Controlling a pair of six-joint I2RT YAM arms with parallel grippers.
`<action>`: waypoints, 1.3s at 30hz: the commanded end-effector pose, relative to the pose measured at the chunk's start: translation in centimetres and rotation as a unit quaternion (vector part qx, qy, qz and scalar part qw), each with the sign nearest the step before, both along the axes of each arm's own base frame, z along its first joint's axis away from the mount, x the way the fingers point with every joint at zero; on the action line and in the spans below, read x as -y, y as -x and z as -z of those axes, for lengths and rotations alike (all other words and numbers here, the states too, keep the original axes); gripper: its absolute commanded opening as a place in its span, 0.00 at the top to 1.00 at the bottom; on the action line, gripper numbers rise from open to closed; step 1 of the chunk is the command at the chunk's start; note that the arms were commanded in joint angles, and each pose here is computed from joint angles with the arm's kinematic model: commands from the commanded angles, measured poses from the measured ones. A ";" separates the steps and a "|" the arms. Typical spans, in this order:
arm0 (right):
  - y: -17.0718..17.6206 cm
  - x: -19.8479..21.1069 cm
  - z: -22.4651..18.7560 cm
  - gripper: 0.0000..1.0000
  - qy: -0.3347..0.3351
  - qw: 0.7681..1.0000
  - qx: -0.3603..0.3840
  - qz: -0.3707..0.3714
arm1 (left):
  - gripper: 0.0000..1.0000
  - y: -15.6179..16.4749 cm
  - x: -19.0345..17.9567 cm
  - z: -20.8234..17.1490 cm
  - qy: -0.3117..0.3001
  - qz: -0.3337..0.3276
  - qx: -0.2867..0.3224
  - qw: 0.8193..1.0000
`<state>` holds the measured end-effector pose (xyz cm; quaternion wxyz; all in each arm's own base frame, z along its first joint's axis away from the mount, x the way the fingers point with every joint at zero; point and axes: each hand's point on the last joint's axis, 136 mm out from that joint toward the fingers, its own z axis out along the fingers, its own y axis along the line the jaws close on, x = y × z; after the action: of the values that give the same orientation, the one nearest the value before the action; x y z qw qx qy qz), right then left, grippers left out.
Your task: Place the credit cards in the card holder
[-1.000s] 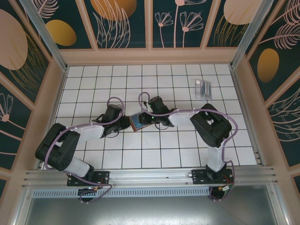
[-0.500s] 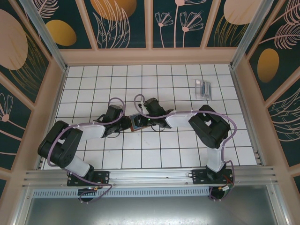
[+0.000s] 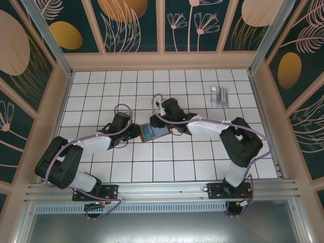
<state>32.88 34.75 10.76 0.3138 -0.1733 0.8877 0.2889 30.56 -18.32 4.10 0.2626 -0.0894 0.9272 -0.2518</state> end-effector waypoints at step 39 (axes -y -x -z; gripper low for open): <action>2.9 0.0 6.7 0.88 -0.035 0.988 -0.137 -0.058 | 0.48 -0.8 1.8 -1.8 0.043 0.015 0.018 0.999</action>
<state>31.15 33.46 4.07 0.1960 -0.1705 0.9117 0.3184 30.15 -19.25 2.98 0.2335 -0.0935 0.9285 -0.2732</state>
